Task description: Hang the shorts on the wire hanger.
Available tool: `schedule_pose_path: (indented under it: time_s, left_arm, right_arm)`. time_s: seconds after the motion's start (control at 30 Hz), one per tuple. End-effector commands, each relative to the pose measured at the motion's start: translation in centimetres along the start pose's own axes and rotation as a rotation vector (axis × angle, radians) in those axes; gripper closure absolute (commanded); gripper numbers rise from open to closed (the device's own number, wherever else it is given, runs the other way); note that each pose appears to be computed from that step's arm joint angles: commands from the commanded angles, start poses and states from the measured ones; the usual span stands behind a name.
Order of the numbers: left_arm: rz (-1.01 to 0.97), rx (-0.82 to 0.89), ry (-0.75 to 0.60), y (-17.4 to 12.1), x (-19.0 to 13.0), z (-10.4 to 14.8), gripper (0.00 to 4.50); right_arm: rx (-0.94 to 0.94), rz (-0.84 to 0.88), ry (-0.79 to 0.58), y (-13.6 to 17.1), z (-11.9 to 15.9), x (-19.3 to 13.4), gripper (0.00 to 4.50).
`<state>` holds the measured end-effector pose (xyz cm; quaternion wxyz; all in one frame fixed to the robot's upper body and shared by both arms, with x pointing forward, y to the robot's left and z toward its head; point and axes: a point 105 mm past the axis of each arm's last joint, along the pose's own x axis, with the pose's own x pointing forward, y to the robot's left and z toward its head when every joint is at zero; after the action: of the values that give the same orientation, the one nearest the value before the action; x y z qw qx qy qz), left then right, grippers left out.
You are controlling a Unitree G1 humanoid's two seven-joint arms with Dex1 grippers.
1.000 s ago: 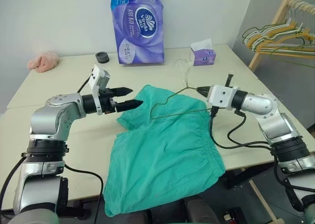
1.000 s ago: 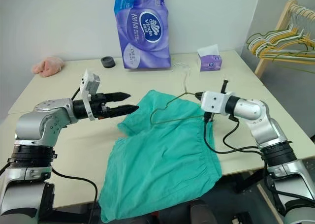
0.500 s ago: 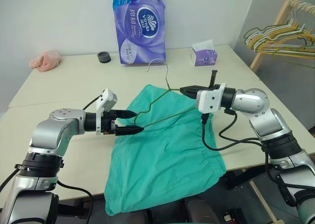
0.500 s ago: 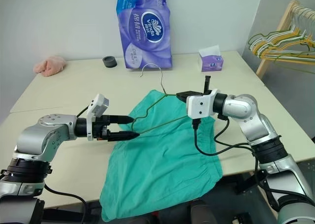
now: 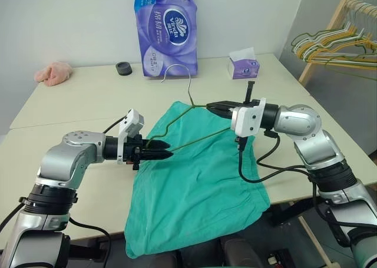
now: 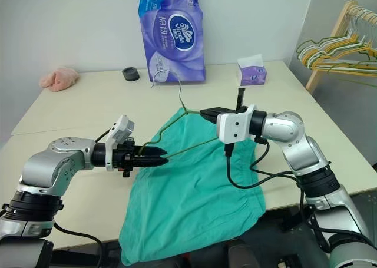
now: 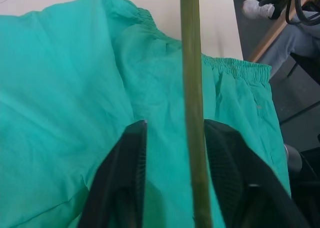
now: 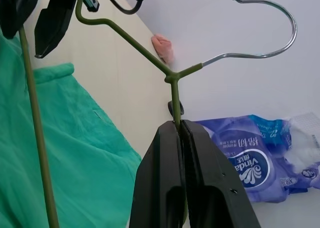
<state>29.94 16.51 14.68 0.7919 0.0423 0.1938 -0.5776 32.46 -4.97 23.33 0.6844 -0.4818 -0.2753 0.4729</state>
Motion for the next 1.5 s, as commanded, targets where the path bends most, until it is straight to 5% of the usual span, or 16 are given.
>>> schedule_pose_path:
  time_s: [0.03,0.07,0.27,0.57,0.73,0.9,1.37,1.5]
  left_arm:
    - [-0.004,0.036,0.003,-0.5,-0.2,0.4,4.16]
    - [-0.003,0.036,0.004,-0.5,-0.3,0.3,4.48]
    - [0.012,0.037,0.004,-0.5,-0.4,0.1,4.48]
    - [0.134,0.148,0.040,1.3,-0.8,-0.2,4.50]
    - [0.083,0.271,0.102,0.5,-0.8,-0.1,4.50]
    - [0.016,0.320,0.142,-0.3,-0.7,0.4,4.50]
    - [-0.005,0.360,0.173,-0.7,-0.3,0.4,4.50]
    - [0.000,0.370,0.189,-0.7,-0.3,-0.1,4.50]
  right_arm:
    - [0.004,-0.037,-0.062,-0.9,1.5,-0.2,4.50]
    - [0.009,-0.032,-0.066,-0.8,1.5,-0.2,4.50]
    - [-0.006,0.035,-0.051,0.0,1.5,-0.4,4.50]
    - [0.185,0.104,0.108,0.1,-0.7,-3.3,1.75]
    - [0.512,0.175,0.265,0.3,-2.4,-6.8,0.12]
    - [0.670,0.270,0.357,2.4,-2.9,-7.5,0.12]
    - [0.666,0.490,0.402,6.1,-3.2,-4.2,0.12]
    - [0.673,0.519,0.397,6.3,-3.1,-3.7,0.96]
